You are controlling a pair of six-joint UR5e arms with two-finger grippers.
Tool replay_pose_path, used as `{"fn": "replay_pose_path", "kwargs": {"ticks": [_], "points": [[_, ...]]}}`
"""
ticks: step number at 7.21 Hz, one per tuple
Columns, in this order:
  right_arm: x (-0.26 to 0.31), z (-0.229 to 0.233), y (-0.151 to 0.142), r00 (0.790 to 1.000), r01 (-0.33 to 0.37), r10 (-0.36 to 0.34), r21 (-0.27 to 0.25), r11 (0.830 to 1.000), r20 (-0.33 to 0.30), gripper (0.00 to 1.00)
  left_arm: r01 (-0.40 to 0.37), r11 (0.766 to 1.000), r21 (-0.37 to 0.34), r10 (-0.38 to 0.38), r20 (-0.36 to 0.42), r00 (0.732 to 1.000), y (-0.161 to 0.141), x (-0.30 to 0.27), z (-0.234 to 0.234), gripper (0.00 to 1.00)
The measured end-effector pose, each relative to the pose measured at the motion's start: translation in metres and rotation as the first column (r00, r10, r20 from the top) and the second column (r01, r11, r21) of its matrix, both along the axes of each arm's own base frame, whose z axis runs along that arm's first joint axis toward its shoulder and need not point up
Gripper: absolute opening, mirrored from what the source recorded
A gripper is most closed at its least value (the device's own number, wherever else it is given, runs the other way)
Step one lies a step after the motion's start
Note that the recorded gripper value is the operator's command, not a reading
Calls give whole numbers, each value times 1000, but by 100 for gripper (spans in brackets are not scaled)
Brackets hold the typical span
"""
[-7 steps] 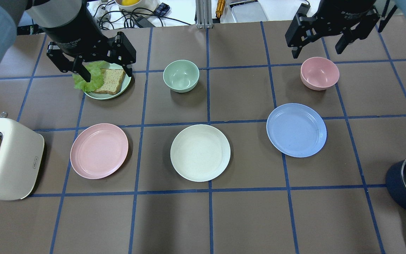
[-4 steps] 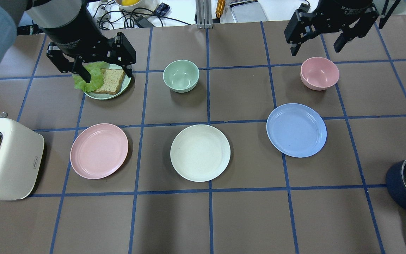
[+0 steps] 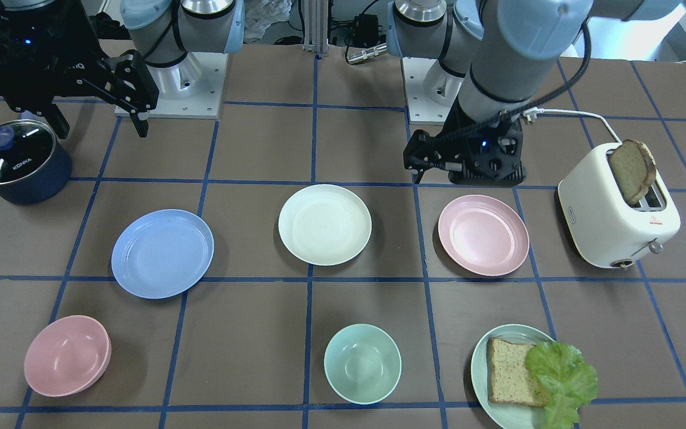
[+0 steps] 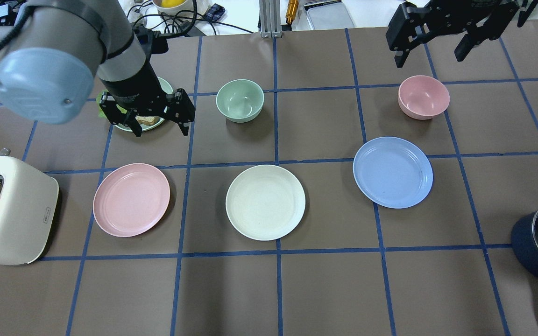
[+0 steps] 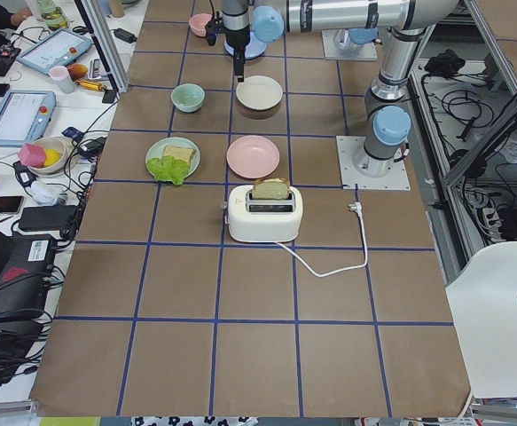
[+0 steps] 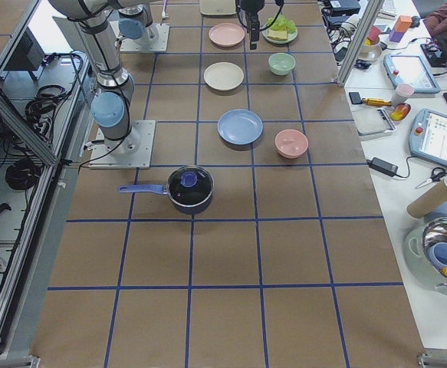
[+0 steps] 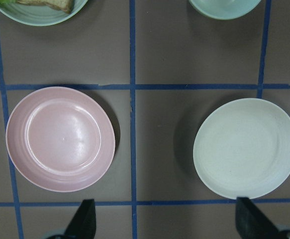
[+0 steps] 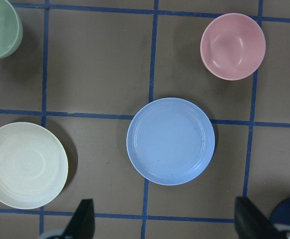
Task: Stack three plates with pink and blue
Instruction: 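Move the left gripper down to the pink plate rim while the right gripper rises, then grip the pink plate with the left gripper while the right grips the light-blue plate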
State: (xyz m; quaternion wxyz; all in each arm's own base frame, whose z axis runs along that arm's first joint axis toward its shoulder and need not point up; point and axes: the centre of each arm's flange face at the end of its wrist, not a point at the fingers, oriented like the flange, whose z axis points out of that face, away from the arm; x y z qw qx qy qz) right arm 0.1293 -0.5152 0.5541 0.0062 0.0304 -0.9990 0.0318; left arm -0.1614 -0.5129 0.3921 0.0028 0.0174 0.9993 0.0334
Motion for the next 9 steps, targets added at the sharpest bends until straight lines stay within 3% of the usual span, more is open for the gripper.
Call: {"fn": "replay_pose_path", "kwargs": {"ticks": [2,5,6,7,8,9], "points": [[-2,-29,-19,1000,8,-9,45,999,6,100,12,999,41,-14,70,997,18,8,-89,100],[-25,-79,-37,999,38,-38,52,998,-1,100,3,998,69,-9,87,996,48,22,-175,78],[-48,-104,-40,997,72,-72,65,995,-1,100,-14,996,87,7,86,996,50,34,-188,60],[-72,-137,-40,995,101,-102,81,992,-1,100,-22,995,99,14,85,996,51,41,-196,33],[-96,-178,-33,993,119,-119,85,989,-3,100,-27,994,102,18,84,996,51,45,-200,13],[-115,-217,-23,991,134,-133,69,989,-6,99,-29,995,100,20,83,996,50,46,-202,0]]}}
